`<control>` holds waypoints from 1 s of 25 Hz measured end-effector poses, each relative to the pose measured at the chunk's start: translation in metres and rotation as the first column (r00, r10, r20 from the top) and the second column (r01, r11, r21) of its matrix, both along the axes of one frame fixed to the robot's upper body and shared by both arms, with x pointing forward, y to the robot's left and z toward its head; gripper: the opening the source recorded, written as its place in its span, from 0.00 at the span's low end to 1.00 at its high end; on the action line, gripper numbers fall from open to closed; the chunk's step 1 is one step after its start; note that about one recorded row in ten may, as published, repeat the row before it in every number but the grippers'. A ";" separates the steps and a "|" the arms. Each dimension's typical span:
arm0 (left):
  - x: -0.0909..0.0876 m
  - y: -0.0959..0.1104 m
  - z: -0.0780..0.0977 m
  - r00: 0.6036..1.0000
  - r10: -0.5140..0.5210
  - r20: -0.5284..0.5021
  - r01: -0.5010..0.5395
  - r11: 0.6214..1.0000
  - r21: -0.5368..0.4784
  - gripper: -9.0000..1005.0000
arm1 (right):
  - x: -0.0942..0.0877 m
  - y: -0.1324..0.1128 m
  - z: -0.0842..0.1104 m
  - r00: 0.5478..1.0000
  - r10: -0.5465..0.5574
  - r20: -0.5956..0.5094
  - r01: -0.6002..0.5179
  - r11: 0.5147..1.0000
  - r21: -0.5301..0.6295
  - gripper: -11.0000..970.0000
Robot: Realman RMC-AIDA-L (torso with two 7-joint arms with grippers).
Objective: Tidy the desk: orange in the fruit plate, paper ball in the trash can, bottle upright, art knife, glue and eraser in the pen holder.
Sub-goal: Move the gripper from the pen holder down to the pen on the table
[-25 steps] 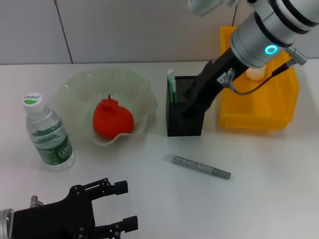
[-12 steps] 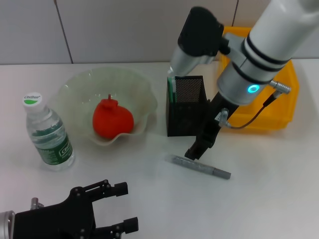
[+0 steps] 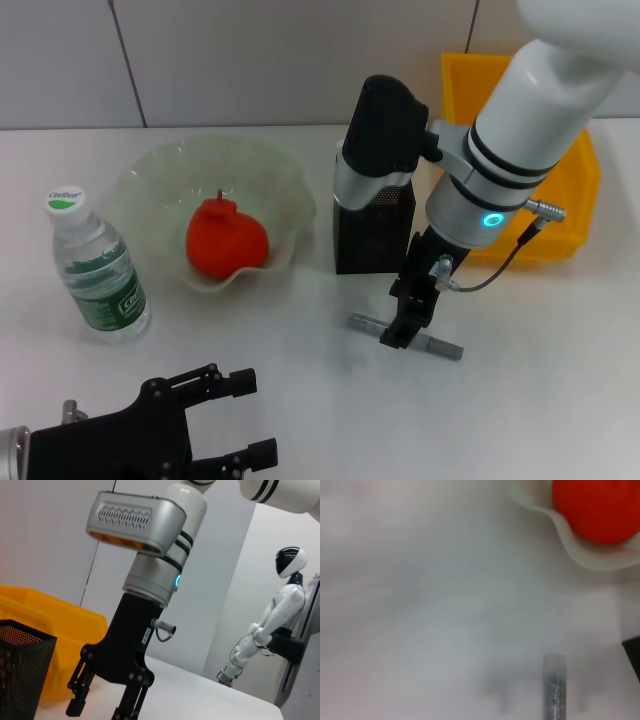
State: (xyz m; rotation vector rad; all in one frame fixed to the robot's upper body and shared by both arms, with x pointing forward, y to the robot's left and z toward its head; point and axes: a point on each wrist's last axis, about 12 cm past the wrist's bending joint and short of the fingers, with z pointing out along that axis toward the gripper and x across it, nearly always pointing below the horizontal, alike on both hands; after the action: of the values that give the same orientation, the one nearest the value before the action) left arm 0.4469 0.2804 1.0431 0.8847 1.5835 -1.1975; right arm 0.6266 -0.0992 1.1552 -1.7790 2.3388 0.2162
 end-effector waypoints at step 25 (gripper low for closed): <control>0.001 0.000 0.001 1.000 -0.001 0.004 0.001 1.000 -0.001 0.80 | -0.003 0.005 -0.026 1.000 -0.005 0.020 0.005 1.000 0.021 0.49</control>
State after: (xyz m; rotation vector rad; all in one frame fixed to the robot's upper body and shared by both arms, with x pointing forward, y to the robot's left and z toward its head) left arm 0.4483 0.2804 1.0440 0.8864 1.5790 -1.1960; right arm 0.6235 -0.0945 1.1293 -1.7574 2.3187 0.2208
